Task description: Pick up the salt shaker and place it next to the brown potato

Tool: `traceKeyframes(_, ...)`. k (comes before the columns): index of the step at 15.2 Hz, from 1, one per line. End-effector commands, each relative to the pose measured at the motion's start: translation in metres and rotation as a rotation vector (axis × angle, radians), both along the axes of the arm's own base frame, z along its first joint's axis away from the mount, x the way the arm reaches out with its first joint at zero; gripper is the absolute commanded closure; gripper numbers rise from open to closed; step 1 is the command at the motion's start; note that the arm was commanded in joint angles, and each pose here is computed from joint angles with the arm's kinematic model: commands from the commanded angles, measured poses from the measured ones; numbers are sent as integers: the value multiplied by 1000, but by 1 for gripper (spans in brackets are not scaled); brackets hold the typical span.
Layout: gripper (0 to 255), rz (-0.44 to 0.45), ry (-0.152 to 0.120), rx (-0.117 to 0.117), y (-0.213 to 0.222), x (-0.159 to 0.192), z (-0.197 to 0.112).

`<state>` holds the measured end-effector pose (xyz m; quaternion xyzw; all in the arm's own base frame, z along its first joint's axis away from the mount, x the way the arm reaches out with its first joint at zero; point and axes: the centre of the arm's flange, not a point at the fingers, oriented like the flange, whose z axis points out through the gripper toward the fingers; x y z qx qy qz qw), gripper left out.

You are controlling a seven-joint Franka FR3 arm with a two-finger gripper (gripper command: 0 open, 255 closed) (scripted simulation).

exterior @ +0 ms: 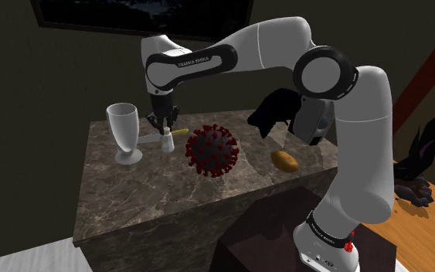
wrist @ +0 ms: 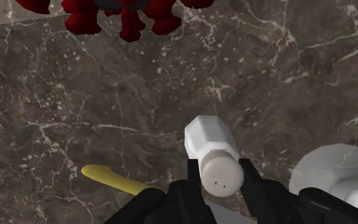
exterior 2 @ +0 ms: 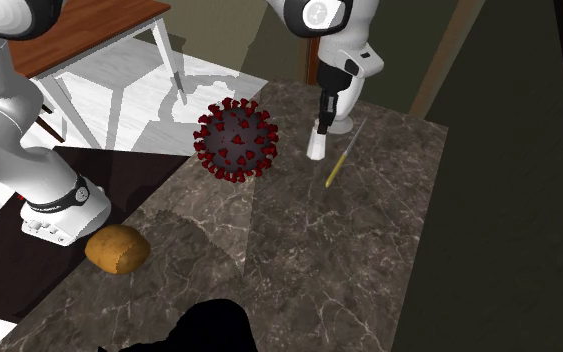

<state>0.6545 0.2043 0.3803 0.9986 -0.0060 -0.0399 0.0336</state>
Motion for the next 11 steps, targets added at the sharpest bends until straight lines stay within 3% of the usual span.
traceKeyframes(1,255,0,1,0,0,0,10)
traceKeyframes(11,255,0,1,0,0,0,62)
